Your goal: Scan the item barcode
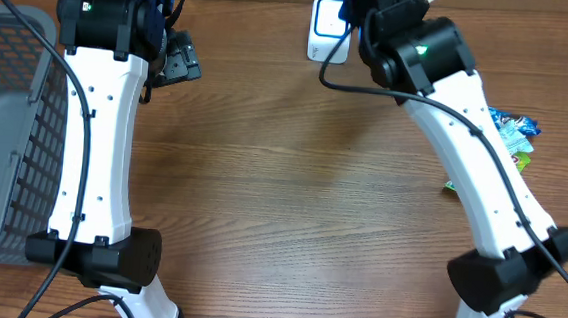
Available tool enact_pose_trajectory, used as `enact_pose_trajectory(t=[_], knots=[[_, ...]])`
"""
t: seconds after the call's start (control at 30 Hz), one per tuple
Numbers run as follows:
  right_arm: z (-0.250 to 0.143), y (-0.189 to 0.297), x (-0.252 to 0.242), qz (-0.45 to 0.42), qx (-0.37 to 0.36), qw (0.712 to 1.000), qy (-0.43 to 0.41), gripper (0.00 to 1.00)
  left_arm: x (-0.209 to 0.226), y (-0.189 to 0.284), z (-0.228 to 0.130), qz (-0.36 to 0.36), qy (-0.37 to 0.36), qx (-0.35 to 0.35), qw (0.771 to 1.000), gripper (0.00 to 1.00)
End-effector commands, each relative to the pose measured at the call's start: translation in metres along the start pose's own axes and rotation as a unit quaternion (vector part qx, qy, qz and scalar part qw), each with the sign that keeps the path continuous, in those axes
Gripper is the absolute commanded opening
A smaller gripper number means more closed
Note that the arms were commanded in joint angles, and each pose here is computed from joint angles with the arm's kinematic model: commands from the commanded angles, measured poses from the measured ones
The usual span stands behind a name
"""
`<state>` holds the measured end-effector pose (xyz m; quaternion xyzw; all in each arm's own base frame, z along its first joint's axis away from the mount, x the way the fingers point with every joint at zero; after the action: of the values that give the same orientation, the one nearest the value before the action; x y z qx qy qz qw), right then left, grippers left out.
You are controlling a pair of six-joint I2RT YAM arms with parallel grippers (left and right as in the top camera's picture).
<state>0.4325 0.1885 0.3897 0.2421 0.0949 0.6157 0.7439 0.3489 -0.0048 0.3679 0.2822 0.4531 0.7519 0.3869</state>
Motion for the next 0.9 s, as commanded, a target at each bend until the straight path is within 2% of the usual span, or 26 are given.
enact_pose_trajectory(t=[0.0, 0.17, 0.27, 0.63, 0.87], knots=[[-0.005, -0.036, -0.006, -0.104, -0.055, 0.993, 0.022, 0.04, -0.002, -0.003, 0.0, 0.007, 0.004, 0.0, 1.0, 1.0], [-0.009, -0.071, -0.001, -0.208, -0.133, 0.967, 0.069, 0.04, -0.002, -0.003, 0.0, 0.006, 0.004, 0.0, 1.0, 1.0], [-0.013, -0.09, 0.005, -0.234, -0.148, 0.953, 0.121, 0.04, -0.002, -0.003, 0.0, 0.006, 0.004, 0.0, 1.0, 1.0], [-0.045, -0.151, 0.019, -0.242, -0.142, 0.927, 0.247, 0.04, -0.002, -0.003, 0.0, 0.006, 0.004, 0.0, 1.0, 1.0], [-0.057, -0.18, 0.018, -0.193, -0.136, 0.932, 0.275, 0.04, -0.002, -0.003, 0.0, 0.007, 0.004, 0.0, 1.0, 0.99]])
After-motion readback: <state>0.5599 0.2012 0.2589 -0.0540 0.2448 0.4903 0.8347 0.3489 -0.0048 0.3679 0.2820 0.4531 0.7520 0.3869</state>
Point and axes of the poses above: each gripper's point midway between its finger pads, its own y axis back along the fingers, its own x axis along the line the jaws close on, z = x × y, the point moved 8 cm from there along y, back along the fingers, and after that the axes turned 7 degrees about y, right-handed, at the moved point
